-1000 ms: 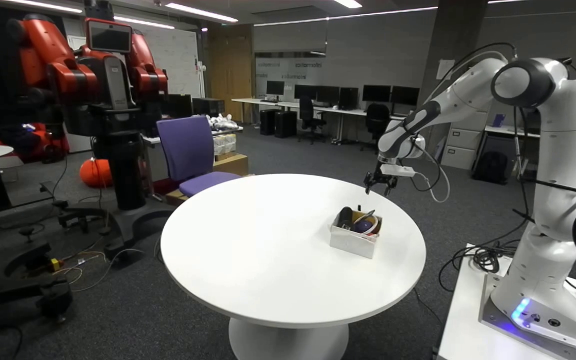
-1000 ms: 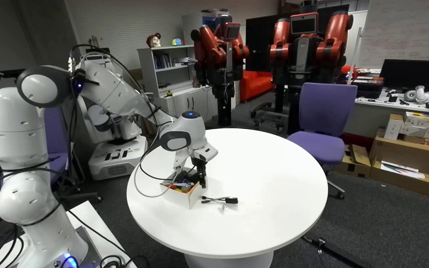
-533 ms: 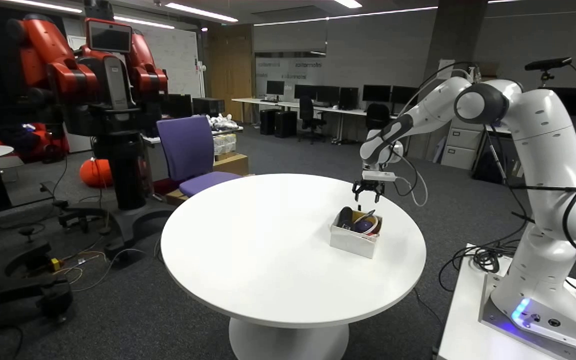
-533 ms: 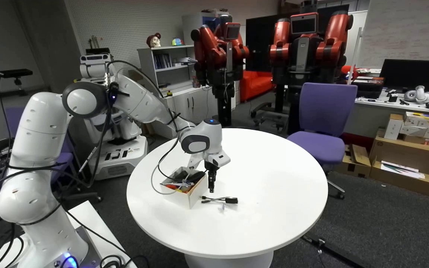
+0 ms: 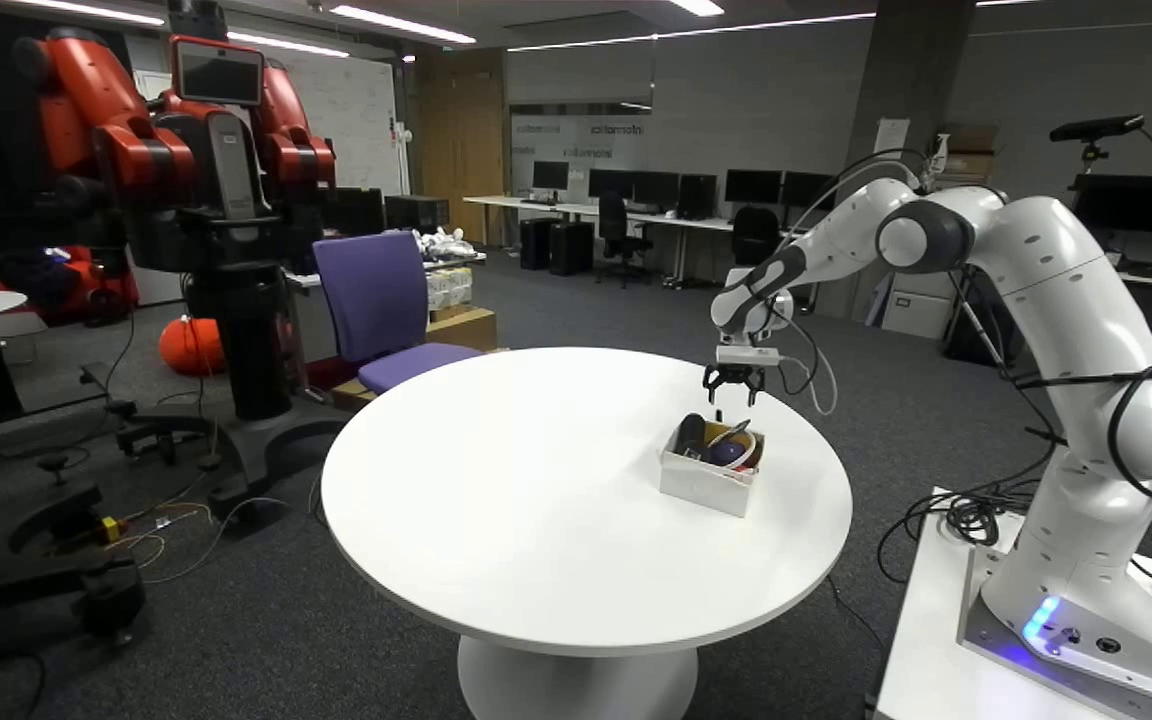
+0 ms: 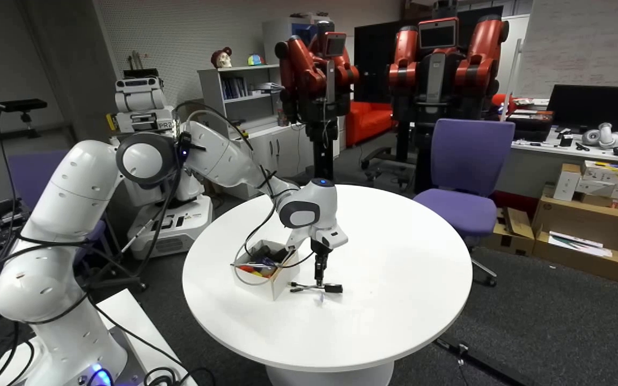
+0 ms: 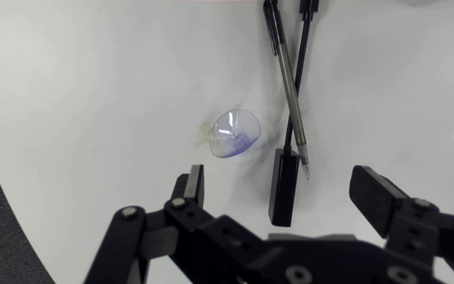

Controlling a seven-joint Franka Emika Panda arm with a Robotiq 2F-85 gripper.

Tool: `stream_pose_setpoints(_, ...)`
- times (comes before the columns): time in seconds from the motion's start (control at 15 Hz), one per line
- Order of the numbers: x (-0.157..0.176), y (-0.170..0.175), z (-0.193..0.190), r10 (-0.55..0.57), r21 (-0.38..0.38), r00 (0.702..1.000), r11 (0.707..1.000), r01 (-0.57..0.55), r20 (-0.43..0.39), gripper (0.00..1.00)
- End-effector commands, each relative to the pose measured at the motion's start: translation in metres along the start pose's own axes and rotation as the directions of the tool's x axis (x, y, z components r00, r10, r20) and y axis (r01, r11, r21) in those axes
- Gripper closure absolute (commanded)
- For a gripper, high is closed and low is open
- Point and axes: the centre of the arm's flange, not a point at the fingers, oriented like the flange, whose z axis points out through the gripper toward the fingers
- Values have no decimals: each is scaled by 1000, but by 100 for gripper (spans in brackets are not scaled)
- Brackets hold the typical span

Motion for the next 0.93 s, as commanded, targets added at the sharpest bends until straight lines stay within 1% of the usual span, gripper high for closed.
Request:
stream_pose_setpoints(0.0, 30, -8, 4, 60, -10, 998, 998, -60, -25, 0)
stream_pose_setpoints(0.33, 43, -17, 21, 111, -26, 992, 993, -112, -55, 0)
stream_pose_setpoints(0.87, 44, -20, 48, 107, -72, 991, 991, -113, -79, 0)
